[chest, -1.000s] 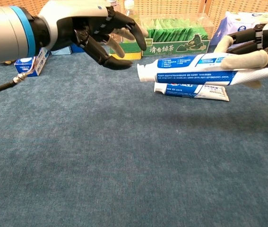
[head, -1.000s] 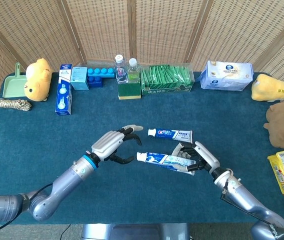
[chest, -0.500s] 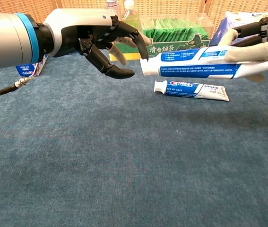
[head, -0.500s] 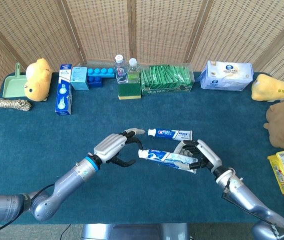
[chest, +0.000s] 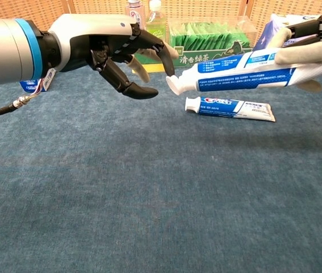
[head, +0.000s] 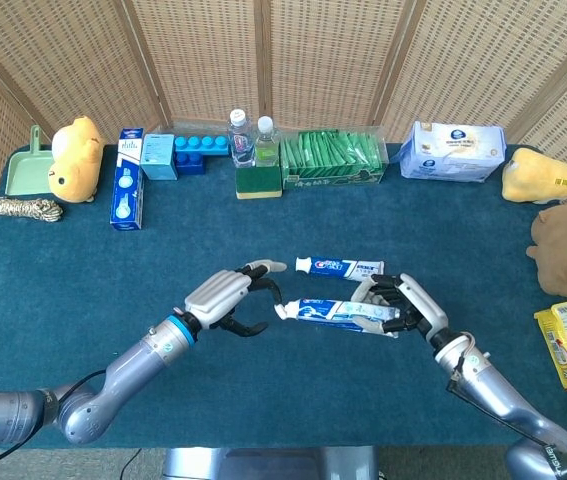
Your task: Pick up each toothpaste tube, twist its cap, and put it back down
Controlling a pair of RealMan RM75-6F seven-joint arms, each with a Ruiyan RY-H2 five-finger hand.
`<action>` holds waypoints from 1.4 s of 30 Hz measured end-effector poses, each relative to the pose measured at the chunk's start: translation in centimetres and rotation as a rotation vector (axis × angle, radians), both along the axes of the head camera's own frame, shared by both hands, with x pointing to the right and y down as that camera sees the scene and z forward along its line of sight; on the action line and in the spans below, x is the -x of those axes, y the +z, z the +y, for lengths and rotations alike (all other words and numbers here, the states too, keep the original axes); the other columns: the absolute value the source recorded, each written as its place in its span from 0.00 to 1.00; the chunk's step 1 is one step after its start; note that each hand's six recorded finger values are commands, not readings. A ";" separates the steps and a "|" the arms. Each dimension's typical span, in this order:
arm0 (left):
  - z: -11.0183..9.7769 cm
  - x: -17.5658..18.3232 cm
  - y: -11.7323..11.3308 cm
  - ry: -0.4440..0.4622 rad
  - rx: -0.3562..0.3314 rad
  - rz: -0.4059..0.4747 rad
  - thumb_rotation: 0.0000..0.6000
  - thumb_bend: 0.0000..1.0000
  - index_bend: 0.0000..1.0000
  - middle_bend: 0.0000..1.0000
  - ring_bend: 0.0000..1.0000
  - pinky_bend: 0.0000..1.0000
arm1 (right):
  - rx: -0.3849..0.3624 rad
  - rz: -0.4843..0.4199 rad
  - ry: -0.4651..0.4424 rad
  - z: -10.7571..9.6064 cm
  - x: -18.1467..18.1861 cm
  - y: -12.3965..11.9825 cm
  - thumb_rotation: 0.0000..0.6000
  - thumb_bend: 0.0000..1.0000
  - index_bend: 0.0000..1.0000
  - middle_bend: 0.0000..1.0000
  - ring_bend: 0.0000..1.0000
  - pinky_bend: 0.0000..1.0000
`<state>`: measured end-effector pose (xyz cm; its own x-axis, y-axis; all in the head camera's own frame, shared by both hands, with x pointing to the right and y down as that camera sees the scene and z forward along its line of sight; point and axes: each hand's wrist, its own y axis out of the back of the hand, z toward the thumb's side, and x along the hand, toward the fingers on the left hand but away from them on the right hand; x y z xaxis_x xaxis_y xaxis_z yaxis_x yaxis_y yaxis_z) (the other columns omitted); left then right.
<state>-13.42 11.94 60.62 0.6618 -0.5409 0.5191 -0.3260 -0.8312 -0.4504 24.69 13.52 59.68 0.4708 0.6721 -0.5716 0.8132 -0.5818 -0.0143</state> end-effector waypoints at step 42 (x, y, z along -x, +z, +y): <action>-1.5 6.6 -3.8 -0.121 -0.115 -0.047 1.00 0.29 0.33 0.10 0.06 0.23 | -0.001 0.143 -0.039 2.3 -2.1 2.0 1.00 0.51 0.82 0.67 0.59 0.61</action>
